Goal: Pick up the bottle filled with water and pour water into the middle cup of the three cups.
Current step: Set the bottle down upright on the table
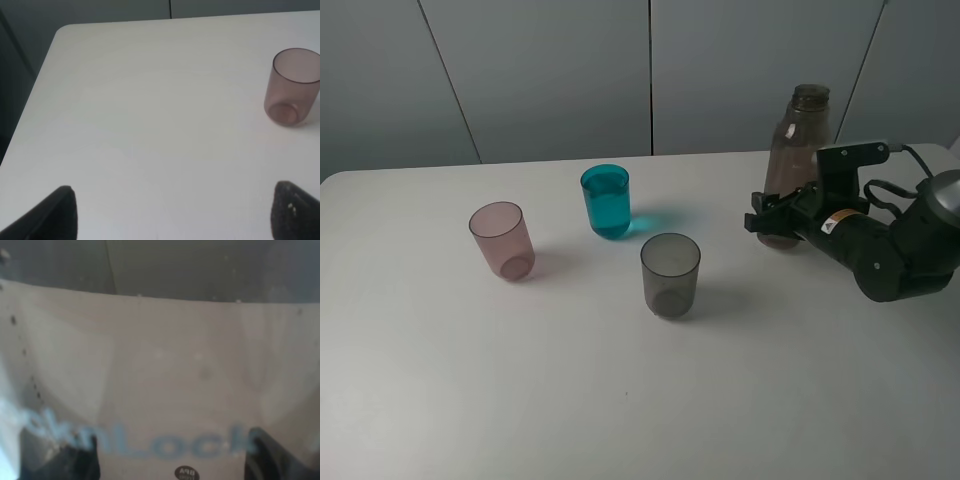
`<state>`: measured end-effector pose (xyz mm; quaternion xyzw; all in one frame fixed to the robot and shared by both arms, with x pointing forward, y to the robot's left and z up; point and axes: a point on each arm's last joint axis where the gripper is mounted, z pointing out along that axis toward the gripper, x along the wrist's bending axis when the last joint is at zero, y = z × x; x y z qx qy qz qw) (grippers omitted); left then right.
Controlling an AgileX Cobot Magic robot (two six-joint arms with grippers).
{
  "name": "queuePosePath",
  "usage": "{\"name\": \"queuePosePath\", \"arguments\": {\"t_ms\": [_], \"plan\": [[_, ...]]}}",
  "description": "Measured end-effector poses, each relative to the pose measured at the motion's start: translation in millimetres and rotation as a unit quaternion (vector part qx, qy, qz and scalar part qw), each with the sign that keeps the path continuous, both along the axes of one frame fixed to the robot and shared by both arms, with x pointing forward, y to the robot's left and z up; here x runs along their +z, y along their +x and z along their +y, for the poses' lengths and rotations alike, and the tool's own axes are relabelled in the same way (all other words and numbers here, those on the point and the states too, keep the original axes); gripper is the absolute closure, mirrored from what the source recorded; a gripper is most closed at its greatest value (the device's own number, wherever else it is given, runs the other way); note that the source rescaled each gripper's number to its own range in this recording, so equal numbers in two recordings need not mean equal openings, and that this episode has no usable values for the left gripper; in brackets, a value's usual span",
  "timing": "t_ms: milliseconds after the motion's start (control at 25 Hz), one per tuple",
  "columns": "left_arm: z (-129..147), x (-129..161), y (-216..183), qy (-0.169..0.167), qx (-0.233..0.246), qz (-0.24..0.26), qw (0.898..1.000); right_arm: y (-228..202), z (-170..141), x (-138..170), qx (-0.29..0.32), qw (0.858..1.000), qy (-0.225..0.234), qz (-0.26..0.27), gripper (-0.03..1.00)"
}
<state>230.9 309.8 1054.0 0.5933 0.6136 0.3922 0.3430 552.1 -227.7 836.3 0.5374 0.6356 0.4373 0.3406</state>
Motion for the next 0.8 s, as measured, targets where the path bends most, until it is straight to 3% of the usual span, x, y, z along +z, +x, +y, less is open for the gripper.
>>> {"name": "queuePosePath", "arguments": {"t_ms": [800], "plan": [[0.0, 0.0, 0.0, 0.000, 0.000, 0.000, 1.000, 4.4, -0.5, -7.9, -0.012, 1.000, 0.004, -0.009, 0.97]]}}
